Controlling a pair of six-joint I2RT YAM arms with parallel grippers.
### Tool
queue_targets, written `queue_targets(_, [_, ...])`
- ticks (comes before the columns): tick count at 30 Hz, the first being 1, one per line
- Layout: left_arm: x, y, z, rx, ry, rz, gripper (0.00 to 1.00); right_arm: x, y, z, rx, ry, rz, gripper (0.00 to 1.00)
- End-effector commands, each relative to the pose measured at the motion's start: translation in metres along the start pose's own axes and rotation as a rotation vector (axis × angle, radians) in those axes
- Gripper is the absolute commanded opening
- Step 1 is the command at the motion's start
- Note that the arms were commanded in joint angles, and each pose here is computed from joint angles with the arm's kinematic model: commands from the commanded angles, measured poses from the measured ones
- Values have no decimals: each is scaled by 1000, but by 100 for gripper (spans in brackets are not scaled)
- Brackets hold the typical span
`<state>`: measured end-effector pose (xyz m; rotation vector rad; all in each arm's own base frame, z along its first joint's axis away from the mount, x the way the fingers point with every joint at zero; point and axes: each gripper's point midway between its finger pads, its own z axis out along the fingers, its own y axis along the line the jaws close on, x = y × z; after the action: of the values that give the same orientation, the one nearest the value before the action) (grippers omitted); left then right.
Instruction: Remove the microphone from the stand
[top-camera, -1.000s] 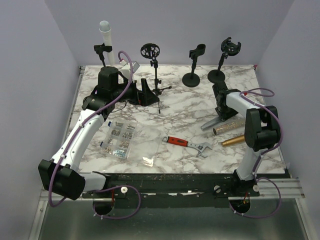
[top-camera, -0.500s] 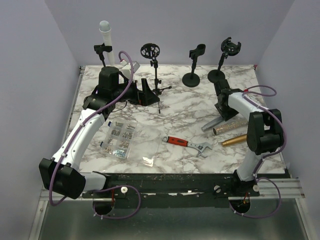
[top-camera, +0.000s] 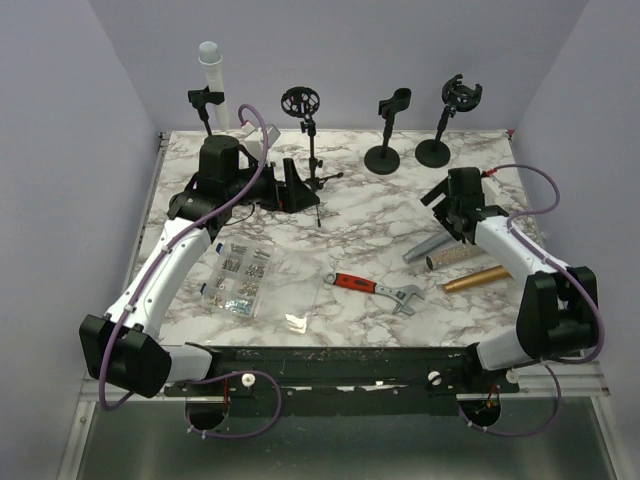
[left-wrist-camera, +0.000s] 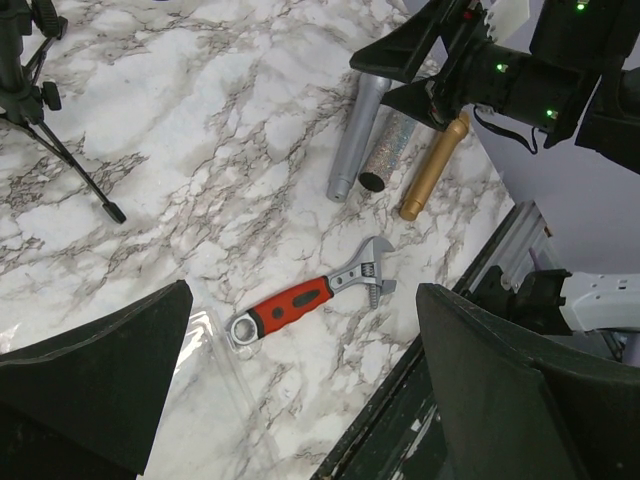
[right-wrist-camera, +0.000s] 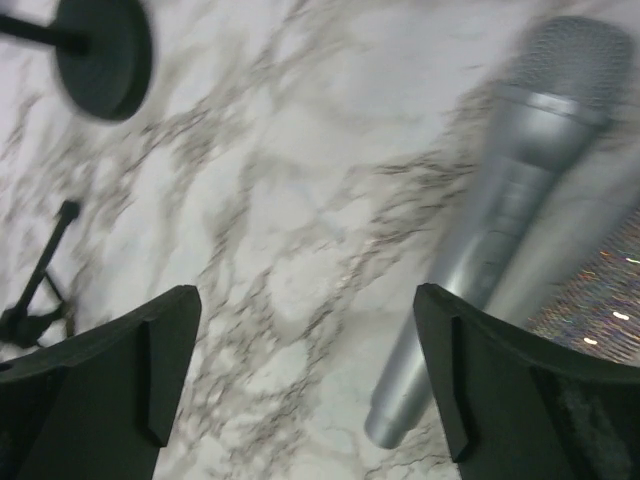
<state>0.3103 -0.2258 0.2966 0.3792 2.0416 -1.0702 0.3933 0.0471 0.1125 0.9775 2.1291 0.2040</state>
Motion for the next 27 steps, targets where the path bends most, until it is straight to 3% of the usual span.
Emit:
queue_targets(1, [-1, 8, 6, -22, -15, -4, 98, 37, 88, -35, -611, 157, -229, 100])
queue_targets(4, [-2, 13, 5, -48, -29, -2, 98, 72, 120, -59, -860, 299, -257, 100])
queue_targets(7, [-5, 18, 1, -89, -59, 16, 99, 104, 145, -75, -972, 395, -295, 100])
queue_targets(10, [-11, 25, -7, -151, -102, 50, 98, 117, 171, -90, -1057, 437, -231, 100])
queue_targets(16, [-20, 29, -21, -223, -169, 90, 99, 126, 207, -72, -1081, 574, 9, 100])
queue_targets(27, [-28, 24, -34, -241, -223, 122, 99, 116, 262, -34, -1138, 644, 202, 90])
